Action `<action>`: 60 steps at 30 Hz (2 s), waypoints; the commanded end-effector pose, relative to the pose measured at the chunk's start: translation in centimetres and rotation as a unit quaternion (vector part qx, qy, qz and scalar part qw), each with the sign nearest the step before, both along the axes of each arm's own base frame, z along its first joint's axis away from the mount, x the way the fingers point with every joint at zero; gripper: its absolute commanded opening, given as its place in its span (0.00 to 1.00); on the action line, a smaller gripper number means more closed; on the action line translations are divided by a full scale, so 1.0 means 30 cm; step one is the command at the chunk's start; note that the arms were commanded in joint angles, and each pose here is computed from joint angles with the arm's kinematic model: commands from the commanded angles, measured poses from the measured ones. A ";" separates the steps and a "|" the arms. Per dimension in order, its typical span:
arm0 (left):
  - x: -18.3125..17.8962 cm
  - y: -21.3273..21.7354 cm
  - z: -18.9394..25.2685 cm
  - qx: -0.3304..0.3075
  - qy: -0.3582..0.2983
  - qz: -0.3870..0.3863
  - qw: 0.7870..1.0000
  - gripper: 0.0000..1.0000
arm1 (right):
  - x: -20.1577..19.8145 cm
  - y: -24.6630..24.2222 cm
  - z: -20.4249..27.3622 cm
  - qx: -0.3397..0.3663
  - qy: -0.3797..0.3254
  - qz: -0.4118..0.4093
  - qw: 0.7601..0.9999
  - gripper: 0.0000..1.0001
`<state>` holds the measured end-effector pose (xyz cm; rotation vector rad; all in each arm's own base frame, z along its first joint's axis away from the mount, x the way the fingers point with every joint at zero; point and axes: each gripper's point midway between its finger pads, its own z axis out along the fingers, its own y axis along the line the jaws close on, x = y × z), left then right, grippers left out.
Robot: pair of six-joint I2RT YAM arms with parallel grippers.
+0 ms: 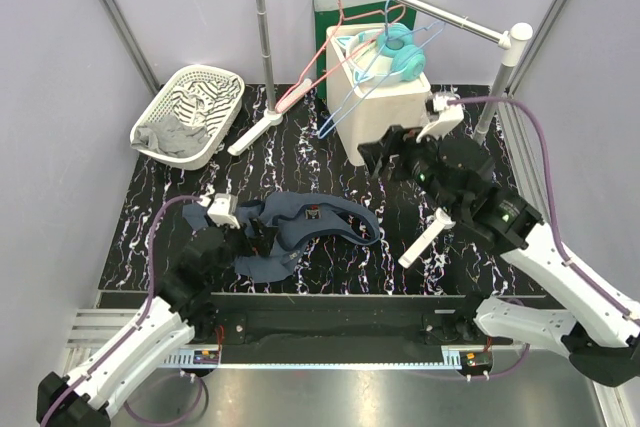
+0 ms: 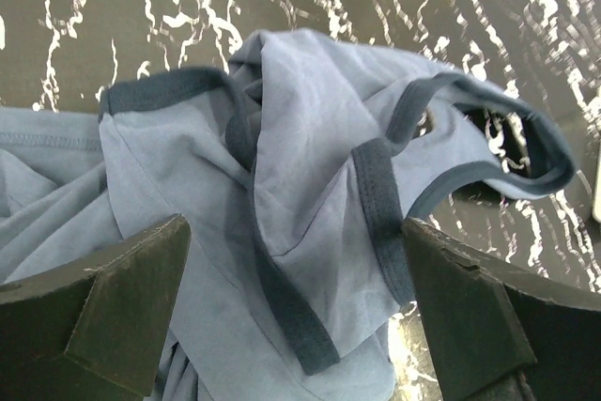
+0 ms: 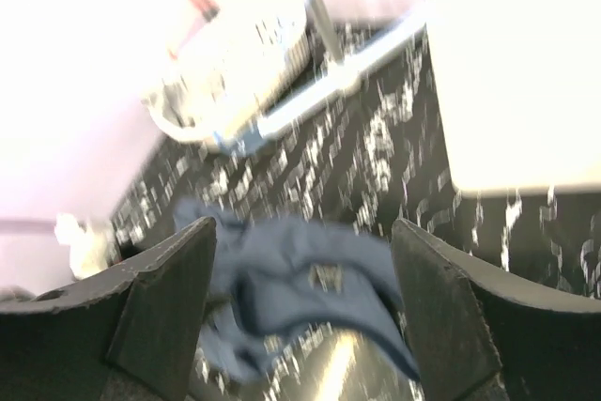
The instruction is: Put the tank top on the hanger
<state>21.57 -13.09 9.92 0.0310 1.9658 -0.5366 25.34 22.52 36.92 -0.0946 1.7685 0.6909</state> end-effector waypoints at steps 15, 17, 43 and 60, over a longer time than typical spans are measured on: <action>0.018 0.009 0.066 -0.021 -0.044 0.014 0.999 0.99 | 0.338 -0.014 0.370 -0.022 -0.100 -0.224 0.969 0.86; 0.017 0.009 0.066 -0.022 -0.045 0.015 0.999 0.99 | 0.369 -0.016 0.367 -0.026 -0.098 -0.239 0.966 0.86; 0.020 0.011 0.063 -0.023 -0.044 0.017 0.999 0.99 | 0.391 -0.124 0.276 -0.078 -0.049 -0.280 0.956 0.23; 0.021 0.010 0.062 -0.022 -0.043 0.017 0.999 0.99 | 0.351 -0.134 0.416 -0.074 -0.087 -0.258 0.959 0.00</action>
